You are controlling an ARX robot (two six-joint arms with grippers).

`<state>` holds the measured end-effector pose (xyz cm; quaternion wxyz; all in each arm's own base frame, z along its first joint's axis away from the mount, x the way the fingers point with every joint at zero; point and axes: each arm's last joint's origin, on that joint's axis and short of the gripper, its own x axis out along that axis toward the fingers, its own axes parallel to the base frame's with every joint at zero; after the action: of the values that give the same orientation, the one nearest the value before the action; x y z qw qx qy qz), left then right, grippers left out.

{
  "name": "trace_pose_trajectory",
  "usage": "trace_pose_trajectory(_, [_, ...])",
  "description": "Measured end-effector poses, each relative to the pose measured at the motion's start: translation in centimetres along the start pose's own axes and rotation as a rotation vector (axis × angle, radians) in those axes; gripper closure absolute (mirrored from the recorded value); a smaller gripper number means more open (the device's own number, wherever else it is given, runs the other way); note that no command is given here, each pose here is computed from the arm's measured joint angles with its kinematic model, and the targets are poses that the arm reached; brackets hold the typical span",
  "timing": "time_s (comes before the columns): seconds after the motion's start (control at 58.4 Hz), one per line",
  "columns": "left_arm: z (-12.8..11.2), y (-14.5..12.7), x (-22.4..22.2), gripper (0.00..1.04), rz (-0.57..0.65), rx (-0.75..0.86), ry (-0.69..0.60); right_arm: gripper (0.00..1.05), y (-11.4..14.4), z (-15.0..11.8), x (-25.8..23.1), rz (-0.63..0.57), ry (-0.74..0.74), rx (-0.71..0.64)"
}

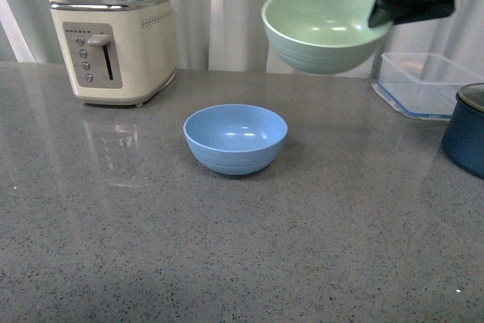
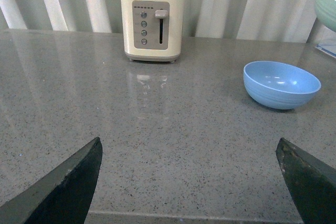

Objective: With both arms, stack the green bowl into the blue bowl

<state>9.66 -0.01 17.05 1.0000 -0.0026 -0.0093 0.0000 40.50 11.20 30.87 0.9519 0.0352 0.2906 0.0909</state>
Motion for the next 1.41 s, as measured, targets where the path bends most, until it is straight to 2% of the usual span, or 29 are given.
trace_pose_trajectory(0.12, [0.0, 0.0, 0.0, 0.07, 0.0, 0.0, 0.0, 1.03, 2.9, -0.2, 1.1, 0.052, -0.006, -0.026])
trace_pose_trajectory(0.257, [0.0, 0.0, 0.0, 0.07, 0.0, 0.0, 0.0, 1.03, 5.4, -2.0, 4.0, 0.066, 0.049, -0.056])
trace_pose_trajectory(0.463, [0.0, 0.0, 0.0, 0.07, 0.0, 0.0, 0.0, 1.03, 5.7, -4.6, 7.7, 0.02, 0.124, -0.073])
trace_pose_trajectory(0.583, [0.0, 0.0, 0.0, 0.07, 0.0, 0.0, 0.0, 1.02, 5.5, -5.1, 8.3, 0.018, 0.14, -0.071])
trace_pose_trajectory(0.754, [0.0, 0.0, 0.0, 0.07, 0.0, 0.0, 0.0, 0.78, 5.3, -4.5, 7.3, 0.061, 0.104, -0.035])
trace_pose_trajectory(0.84, [0.0, 0.0, 0.0, 0.07, 0.0, 0.0, 0.0, 0.66, 4.9, -3.8, 5.4, 0.129, 0.056, 0.02])
trace_pose_trajectory(0.908, [0.0, 0.0, 0.0, 0.07, 0.0, 0.0, 0.0, 0.53, 4.2, -2.8, 2.3, 0.244, -0.049, 0.083])
trace_pose_trajectory(0.96, [0.0, 0.0, 0.0, 0.07, 0.0, 0.0, 0.0, 0.46, 3.5, -1.9, -0.5, 0.274, -0.17, 0.113])
trace_pose_trajectory(0.977, [0.0, 0.0, 0.0, 0.07, 0.001, 0.0, 0.0, 0.47, 3.5, -1.8, -1.1, 0.272, -0.207, 0.11])
trace_pose_trajectory(1.011, [0.0, 0.0, 0.0, 0.07, 0.001, 0.0, 0.0, 0.53, 2.7, -1.2, -3.3, 0.139, -0.391, 0.086])
trace_pose_trajectory(1.062, [0.0, 0.0, 0.0, 0.07, -0.001, 0.0, 0.0, 0.62, 1.6, -1.2, -5.9, -0.01, -0.575, 0.061])
trace_pose_trajectory(1.131, [0.0, 0.0, 0.0, 0.07, -0.001, 0.0, 0.0, 0.72, 0.1, -2.4, -7.9, -0.112, -0.679, 0.039])
trace_pose_trajectory(1.165, [0.0, 0.0, 0.0, 0.07, -0.001, 0.0, 0.0, 0.78, -0.6, -3.4, -8.3, -0.133, -0.695, 0.022])
trace_pose_trajectory(1.217, [0.0, 0.0, 0.0, 0.07, -0.001, 0.0, 0.0, 0.92, -2.4, -6.9, -8.3, -0.17, -0.66, -0.019])
trace_pose_trajectory(1.268, [0.0, 0.0, 0.0, 0.07, -0.001, 0.0, 0.0, 1.01, -3.3, -9.4, -7.8, -0.178, -0.61, -0.042])
trace_pose_trajectory(1.337, [0.0, 0.0, 0.0, 0.07, -0.001, 0.0, 0.0, 1.04, -4.3, -12.6, -8.0, -0.178, -0.56, -0.066])
trace_pose_trajectory(1.405, [0.0, 0.0, 0.0, 0.07, -0.001, 0.0, 0.0, 1.04, -5.0, -14.0, -9.0, -0.177, -0.571, -0.07])
